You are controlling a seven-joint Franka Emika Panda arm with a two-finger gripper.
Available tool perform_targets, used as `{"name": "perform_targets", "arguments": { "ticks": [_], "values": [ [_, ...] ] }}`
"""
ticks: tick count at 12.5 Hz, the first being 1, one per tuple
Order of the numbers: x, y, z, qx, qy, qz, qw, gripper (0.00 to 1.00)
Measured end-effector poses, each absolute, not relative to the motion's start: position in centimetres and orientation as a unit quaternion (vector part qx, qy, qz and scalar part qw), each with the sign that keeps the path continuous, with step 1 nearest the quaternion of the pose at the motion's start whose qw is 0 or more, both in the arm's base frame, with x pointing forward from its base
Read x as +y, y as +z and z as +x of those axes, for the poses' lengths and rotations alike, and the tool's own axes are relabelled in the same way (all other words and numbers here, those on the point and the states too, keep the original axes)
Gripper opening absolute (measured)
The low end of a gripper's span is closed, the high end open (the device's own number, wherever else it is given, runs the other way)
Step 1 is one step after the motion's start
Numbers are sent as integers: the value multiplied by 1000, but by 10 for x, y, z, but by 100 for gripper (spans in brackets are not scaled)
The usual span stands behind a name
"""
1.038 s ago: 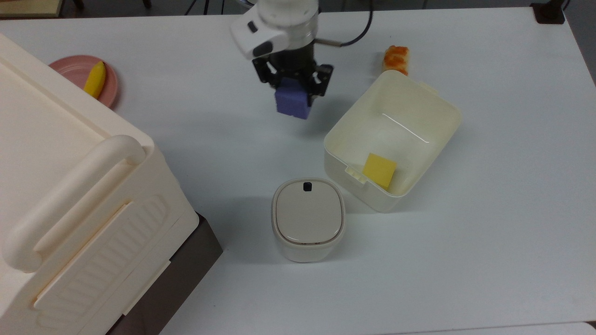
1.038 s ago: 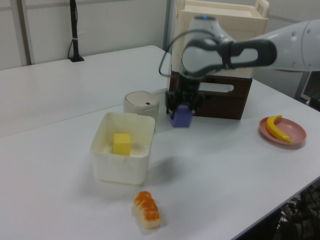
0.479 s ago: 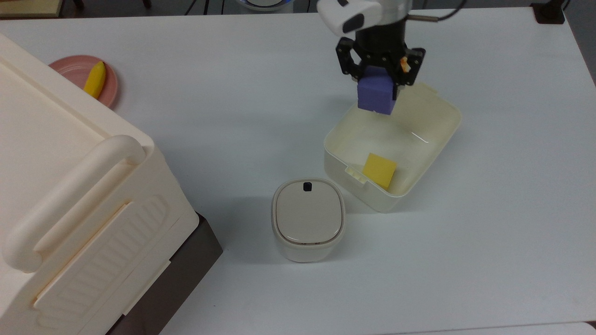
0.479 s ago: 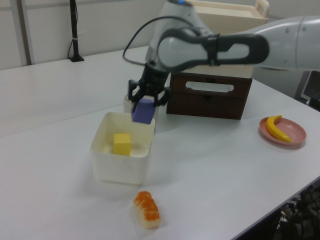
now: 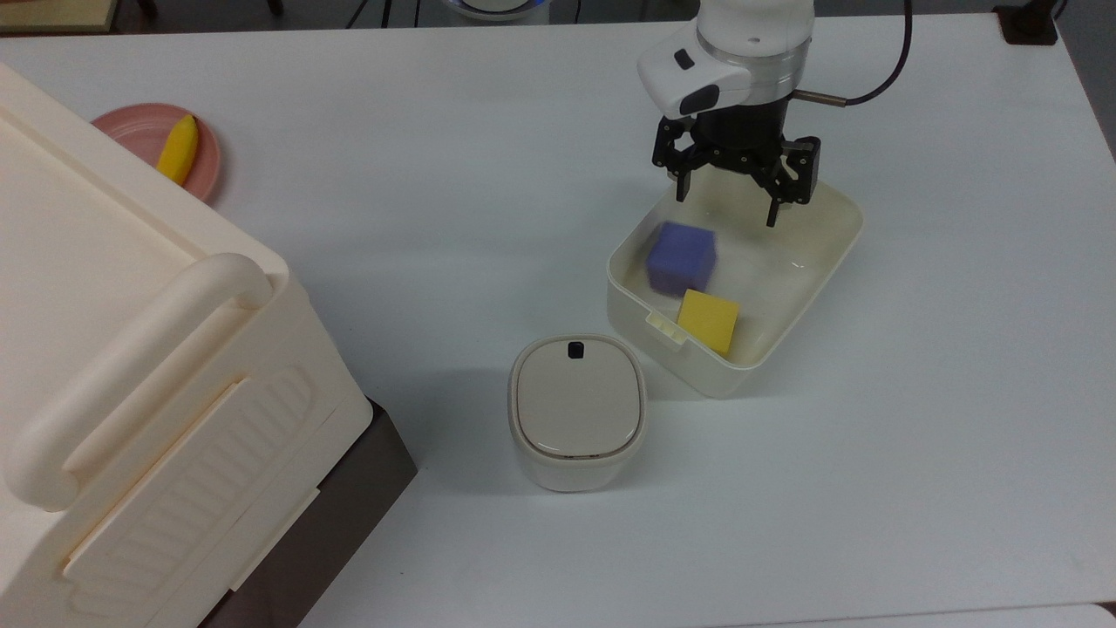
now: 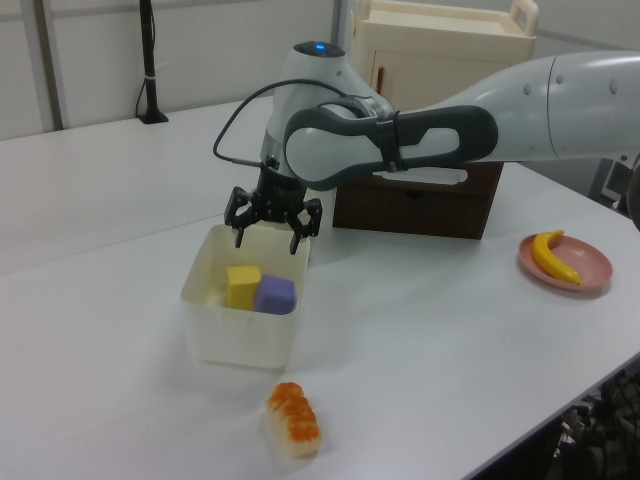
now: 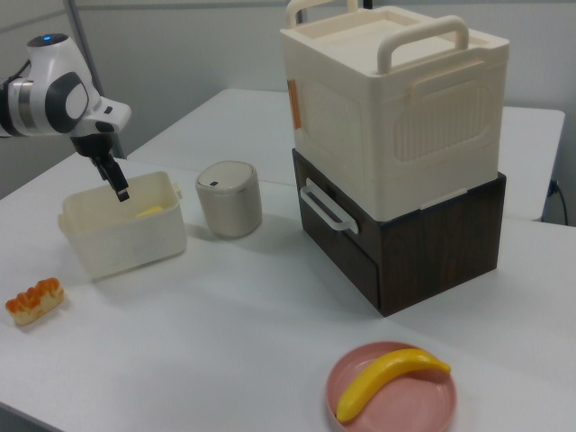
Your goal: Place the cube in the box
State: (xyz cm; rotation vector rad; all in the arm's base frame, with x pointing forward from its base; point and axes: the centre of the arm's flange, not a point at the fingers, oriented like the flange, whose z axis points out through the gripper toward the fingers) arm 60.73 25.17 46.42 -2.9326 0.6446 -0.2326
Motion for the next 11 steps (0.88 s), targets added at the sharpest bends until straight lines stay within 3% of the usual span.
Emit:
{"name": "perform_targets", "arguments": {
  "ticks": [5, 11],
  "values": [
    [175, 478, 600, 132, -7, -991, -27, 100],
    [21, 521, 598, 45, 16, -998, -35, 100]
  ]
}}
